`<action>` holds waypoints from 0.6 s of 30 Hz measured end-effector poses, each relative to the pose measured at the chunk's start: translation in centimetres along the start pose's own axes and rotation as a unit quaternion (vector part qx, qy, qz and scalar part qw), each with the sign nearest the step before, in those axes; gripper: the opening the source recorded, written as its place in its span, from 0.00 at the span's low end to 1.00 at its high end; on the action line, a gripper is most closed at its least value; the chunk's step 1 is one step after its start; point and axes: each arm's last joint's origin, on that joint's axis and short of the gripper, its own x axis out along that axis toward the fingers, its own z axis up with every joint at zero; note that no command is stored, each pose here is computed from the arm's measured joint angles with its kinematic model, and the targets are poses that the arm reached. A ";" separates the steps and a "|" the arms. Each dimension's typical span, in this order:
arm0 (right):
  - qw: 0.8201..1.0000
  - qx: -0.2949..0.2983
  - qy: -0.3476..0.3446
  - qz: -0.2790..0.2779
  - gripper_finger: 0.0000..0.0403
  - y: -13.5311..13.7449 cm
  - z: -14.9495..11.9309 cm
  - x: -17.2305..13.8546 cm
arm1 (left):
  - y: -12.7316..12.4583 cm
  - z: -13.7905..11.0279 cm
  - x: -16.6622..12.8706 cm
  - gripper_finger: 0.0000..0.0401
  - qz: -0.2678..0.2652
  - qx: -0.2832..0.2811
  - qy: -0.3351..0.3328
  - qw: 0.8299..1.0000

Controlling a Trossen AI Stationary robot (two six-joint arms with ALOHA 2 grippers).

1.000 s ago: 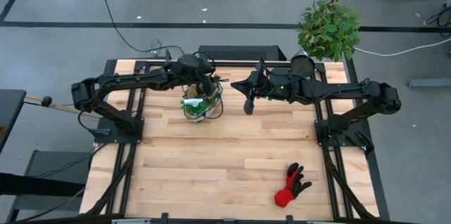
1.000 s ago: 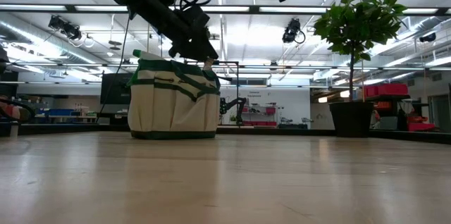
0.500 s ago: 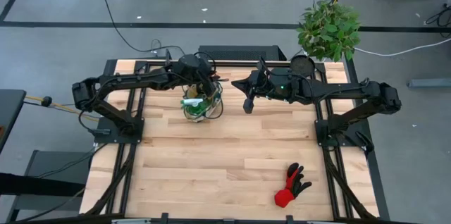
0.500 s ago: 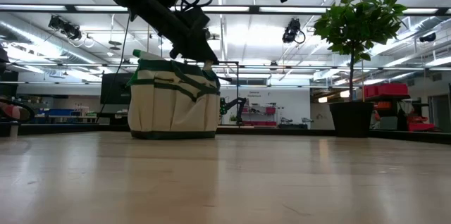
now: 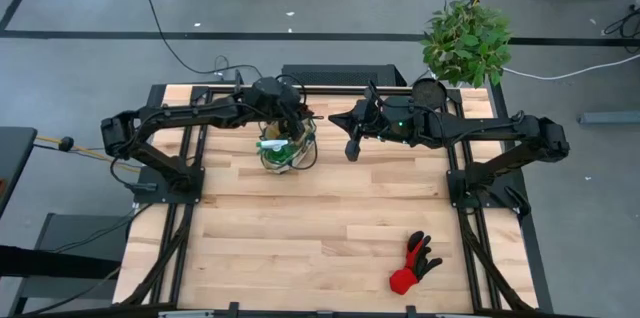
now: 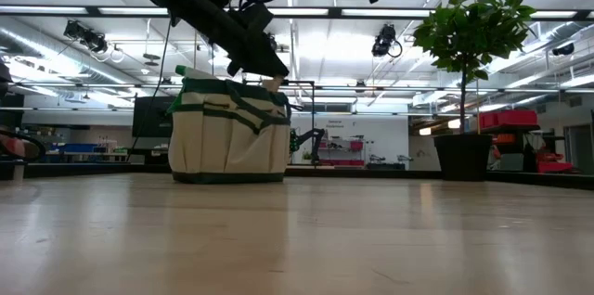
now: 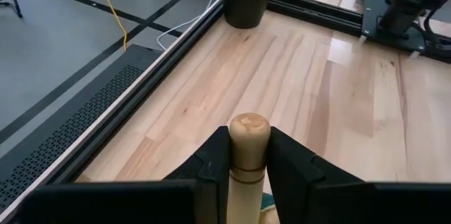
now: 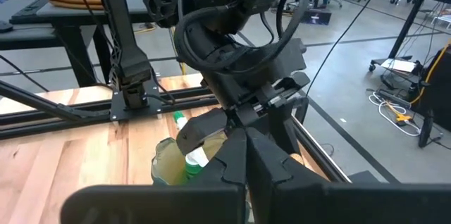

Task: Pick & Place Garden tools in Gardening bag
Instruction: Put the brown hand rake into the gardening bag

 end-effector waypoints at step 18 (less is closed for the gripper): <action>1.000 -0.002 0.003 0.000 0.02 0.0 -0.1 0.0 | 0.0 0.5 -1.5 0.21 -0.039 0.036 0.000 0.999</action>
